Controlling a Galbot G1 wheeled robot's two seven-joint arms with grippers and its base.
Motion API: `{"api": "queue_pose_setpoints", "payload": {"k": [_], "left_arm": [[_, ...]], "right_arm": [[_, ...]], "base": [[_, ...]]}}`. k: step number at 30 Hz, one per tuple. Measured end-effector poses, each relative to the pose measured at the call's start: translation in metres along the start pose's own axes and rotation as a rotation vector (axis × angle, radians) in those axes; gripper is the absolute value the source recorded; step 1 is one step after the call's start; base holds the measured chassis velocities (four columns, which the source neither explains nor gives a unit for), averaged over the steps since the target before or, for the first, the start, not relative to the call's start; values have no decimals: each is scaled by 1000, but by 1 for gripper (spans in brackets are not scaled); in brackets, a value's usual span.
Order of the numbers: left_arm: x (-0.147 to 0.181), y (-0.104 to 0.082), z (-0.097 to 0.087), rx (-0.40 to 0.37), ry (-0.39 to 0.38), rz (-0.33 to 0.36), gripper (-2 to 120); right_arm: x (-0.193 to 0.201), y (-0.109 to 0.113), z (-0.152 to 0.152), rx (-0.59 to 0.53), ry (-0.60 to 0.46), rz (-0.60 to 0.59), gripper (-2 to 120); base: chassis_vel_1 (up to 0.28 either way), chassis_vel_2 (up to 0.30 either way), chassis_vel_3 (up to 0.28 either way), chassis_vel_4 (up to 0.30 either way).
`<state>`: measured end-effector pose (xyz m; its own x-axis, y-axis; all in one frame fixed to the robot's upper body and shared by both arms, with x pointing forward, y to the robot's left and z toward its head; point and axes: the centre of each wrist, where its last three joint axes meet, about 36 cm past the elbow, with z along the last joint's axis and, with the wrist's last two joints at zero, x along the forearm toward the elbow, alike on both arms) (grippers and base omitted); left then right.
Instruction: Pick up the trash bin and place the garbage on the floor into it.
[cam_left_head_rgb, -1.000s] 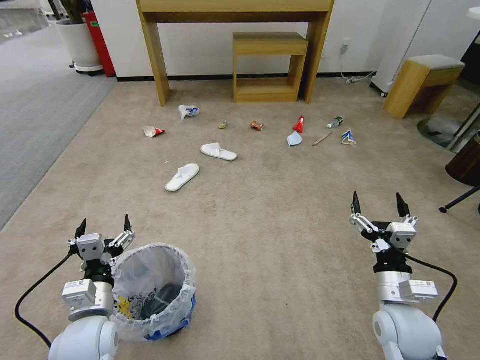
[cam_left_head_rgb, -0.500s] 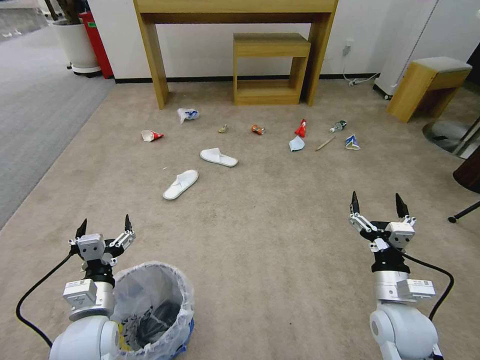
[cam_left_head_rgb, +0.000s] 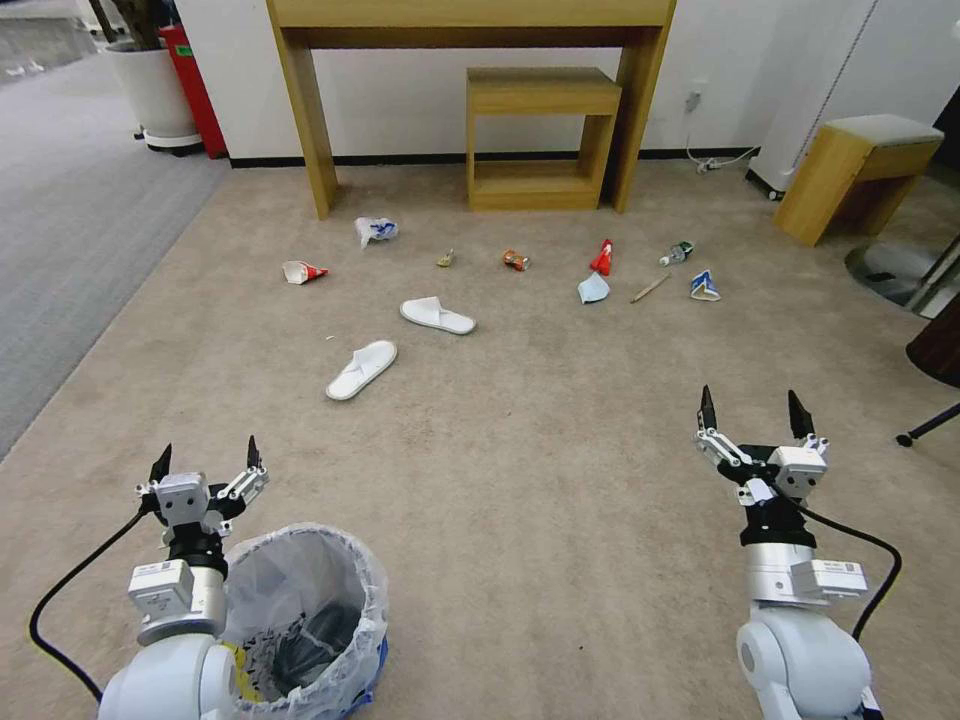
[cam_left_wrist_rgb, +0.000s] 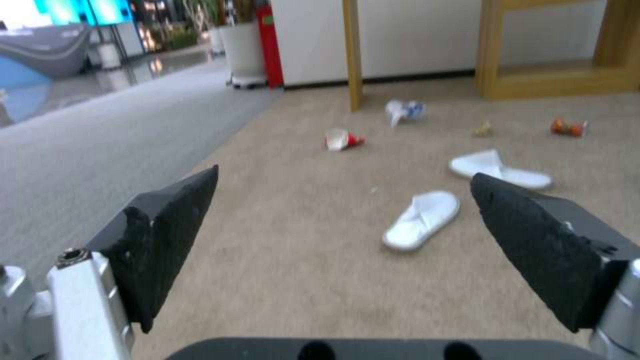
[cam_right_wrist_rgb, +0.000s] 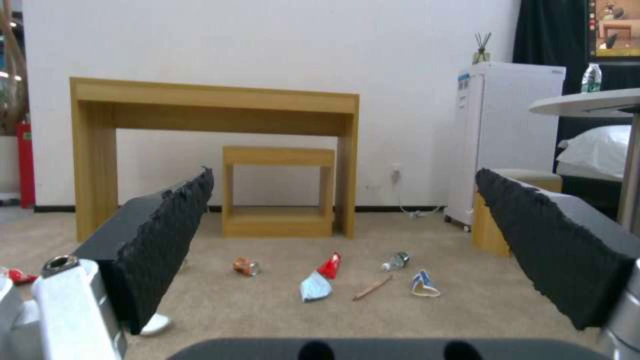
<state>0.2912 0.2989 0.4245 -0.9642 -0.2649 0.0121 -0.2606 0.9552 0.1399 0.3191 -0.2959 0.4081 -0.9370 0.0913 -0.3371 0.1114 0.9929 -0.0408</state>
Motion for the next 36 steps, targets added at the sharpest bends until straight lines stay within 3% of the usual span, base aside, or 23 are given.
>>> {"api": "queue_pose_setpoints", "payload": {"k": [8, 11, 13, 15, 20, 23, 28, 36], "left_arm": [[19, 3, -31, 25, 106, -21, 100], [34, 3, -46, 53, 209, -38, 100], [36, 3, -48, 56, 226, -38, 100], [44, 5, -53, 50, 313, -41, 100], [52, 9, -55, 45, 404, -26, 100], [62, 16, -57, 30, 533, 11, 100], [67, 23, -62, 13, 607, 37, 100], [70, 26, -58, -1, 659, 46, 100]], "right_arm": [[1, -7, -4, -2, 9, 9, 100], [1, -12, -6, 2, 15, 14, 100], [0, -12, -6, 3, 15, 14, 100], [1, -13, -7, 3, 19, 16, 100], [2, -12, -7, 2, 24, 14, 100], [4, -12, -5, 3, 34, 11, 100], [6, -13, -2, 5, 43, 11, 100], [7, -12, -1, 3, 48, 15, 100]], "base": [[0, 0, 0, 0], [0, 0, 0, 0], [0, 0, 0, 0], [0, 0, 0, 0], [0, 0, 0, 0], [0, 0, 0, 0], [0, 0, 0, 0], [0, 0, 0, 0]]}}
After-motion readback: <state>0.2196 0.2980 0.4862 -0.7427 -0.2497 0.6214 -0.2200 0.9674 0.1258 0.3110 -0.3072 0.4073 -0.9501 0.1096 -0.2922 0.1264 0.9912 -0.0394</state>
